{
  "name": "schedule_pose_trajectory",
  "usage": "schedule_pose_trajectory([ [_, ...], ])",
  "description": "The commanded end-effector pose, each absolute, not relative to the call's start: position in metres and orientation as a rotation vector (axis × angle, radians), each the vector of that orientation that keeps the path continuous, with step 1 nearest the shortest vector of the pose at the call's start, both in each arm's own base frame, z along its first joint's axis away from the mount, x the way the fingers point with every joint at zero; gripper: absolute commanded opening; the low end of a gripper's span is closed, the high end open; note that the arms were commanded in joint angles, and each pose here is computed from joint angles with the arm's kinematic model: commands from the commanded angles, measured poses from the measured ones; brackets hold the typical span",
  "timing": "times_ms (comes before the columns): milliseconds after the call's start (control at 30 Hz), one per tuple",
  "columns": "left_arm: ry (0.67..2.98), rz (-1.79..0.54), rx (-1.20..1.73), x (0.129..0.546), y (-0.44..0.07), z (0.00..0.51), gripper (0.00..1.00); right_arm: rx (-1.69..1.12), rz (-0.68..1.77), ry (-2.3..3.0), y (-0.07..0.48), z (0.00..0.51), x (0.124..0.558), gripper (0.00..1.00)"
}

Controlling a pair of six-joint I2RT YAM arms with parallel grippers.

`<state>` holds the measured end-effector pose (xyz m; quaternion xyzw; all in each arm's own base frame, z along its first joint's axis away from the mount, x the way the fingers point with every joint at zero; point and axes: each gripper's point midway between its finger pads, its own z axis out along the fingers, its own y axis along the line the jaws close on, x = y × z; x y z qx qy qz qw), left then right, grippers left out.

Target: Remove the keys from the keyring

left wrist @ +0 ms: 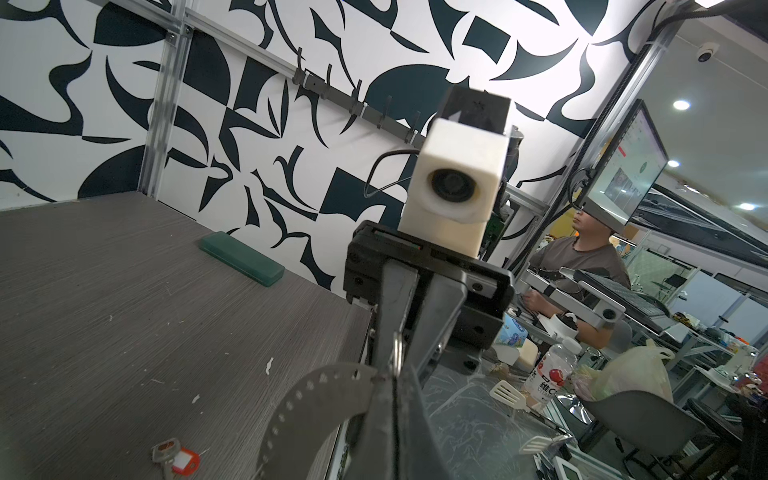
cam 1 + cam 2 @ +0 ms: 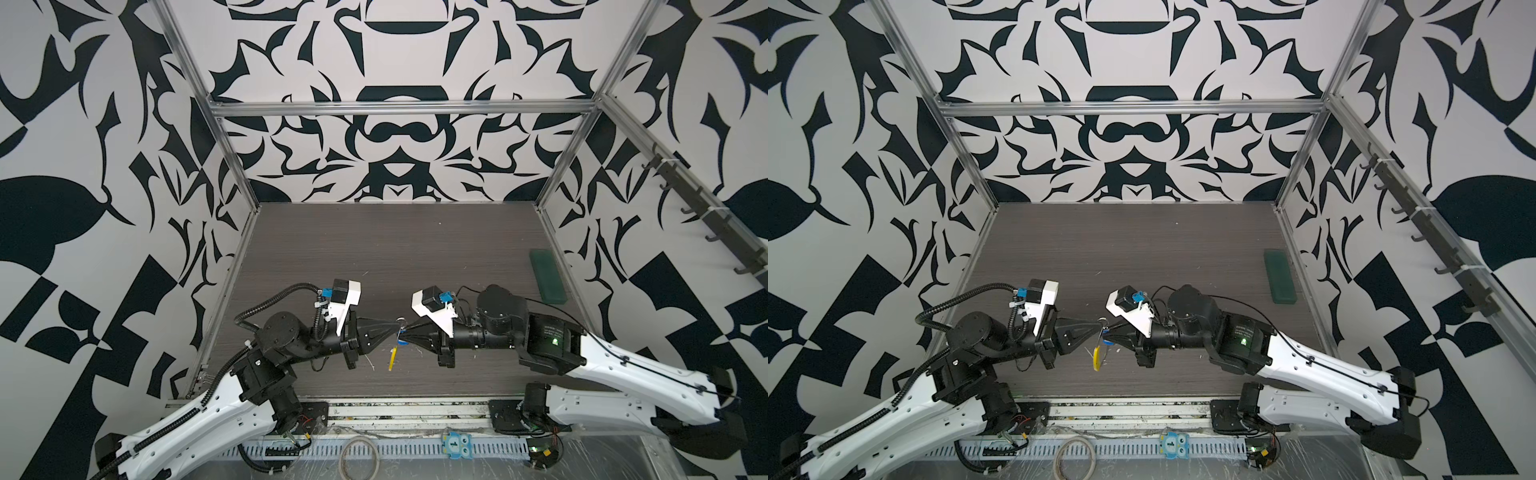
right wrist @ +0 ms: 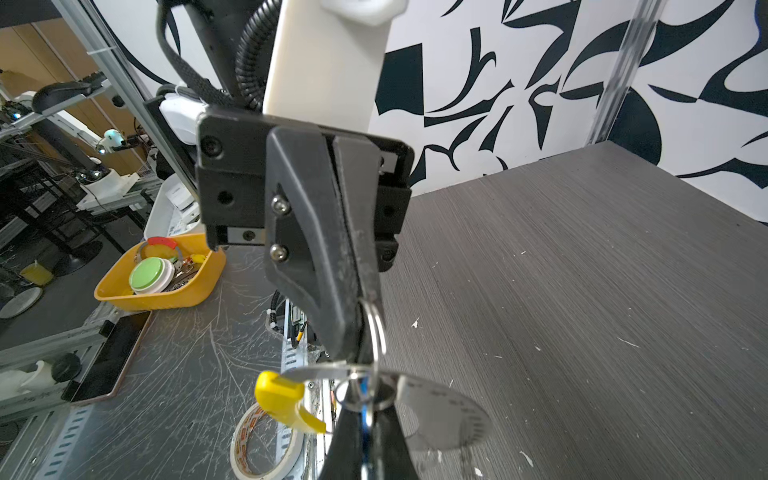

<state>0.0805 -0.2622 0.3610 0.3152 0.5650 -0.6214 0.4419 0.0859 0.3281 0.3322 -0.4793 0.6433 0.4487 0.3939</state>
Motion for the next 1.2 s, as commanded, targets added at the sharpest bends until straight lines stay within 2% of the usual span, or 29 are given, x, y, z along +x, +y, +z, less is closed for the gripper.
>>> schedule_pose_trajectory([
  [0,1.36,-1.551,0.779,0.077,-0.257,0.369,0.0,-1.239,1.173,1.594,0.319,0.356,0.076,0.0],
  [800,1.354,-1.646,0.928,0.052,-0.261,0.367,0.0,-1.304,1.071,1.662,0.307,0.36,0.095,0.0],
  [1167,1.264,-1.649,0.816,0.057,-0.249,0.382,0.0,-1.342,1.112,1.71,0.317,0.339,0.094,0.0],
])
